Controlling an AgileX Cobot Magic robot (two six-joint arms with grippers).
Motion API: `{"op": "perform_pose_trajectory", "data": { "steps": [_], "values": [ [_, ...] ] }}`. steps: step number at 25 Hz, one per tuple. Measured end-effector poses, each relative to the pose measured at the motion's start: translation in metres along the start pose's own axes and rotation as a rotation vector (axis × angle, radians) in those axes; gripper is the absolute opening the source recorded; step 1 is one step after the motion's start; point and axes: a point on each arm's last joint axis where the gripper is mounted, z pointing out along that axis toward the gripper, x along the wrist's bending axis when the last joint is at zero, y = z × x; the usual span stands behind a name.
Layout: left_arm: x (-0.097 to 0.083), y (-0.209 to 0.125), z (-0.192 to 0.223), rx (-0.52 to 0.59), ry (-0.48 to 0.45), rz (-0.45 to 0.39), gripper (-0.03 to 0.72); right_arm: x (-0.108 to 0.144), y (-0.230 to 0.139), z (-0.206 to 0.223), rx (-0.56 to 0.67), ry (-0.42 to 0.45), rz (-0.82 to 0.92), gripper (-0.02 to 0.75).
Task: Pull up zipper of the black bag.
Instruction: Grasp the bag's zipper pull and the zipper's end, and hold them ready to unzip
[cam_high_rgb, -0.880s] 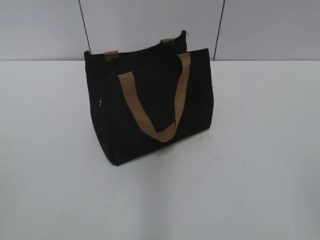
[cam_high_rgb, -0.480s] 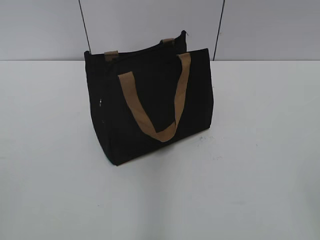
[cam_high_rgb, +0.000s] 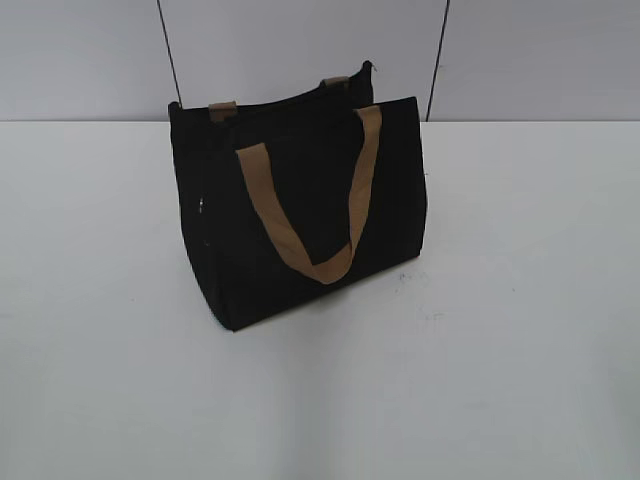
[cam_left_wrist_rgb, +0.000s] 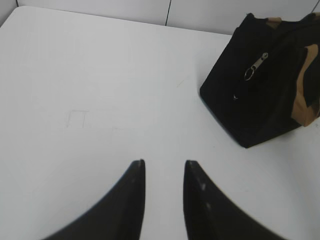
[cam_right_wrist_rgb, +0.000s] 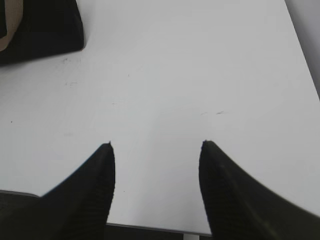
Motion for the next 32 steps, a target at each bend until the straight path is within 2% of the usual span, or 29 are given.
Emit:
{"op": "perform_pose_trajectory", "data": {
  "steps": [11, 13, 16, 19, 21, 26, 29, 32],
  "values": [
    [0.0, 0.0, 0.0, 0.0, 0.0, 0.0, 0.211, 0.0, 0.0, 0.0, 0.0, 0.0, 0.0, 0.424],
    [0.0, 0.0, 0.0, 0.0, -0.004, -0.002, 0.241, 0.0, 0.0, 0.0, 0.0, 0.0, 0.0, 0.424],
    [-0.001, 0.0, 0.0, 0.003, -0.006, -0.002, 0.329, 0.0, 0.0, 0.0, 0.0, 0.0, -0.003, 0.424],
    [0.0, 0.002, 0.004, 0.03, -0.006, 0.074, 0.449, 0.0, 0.002, 0.002, 0.015, 0.002, -0.028, 0.424],
    [0.0, 0.005, 0.007, 0.045, -0.008, 0.131, 0.503, -0.002, 0.007, 0.005, 0.04, 0.006, -0.058, 0.424],
    [-0.001, 0.019, 0.016, 0.032, -0.017, 0.237, 0.526, -0.006, 0.035, 0.011, 0.075, 0.012, -0.11, 0.424],
    [-0.008, 0.031, 0.028, 0.005, -0.089, 0.306, 0.525, -0.01, 0.057, 0.018, 0.088, 0.017, -0.112, 0.424],
    [-0.014, 0.044, 0.047, -0.004, -0.161, 0.34, 0.514, -0.012, 0.08, 0.028, 0.097, 0.046, -0.114, 0.424]
  ]
}}
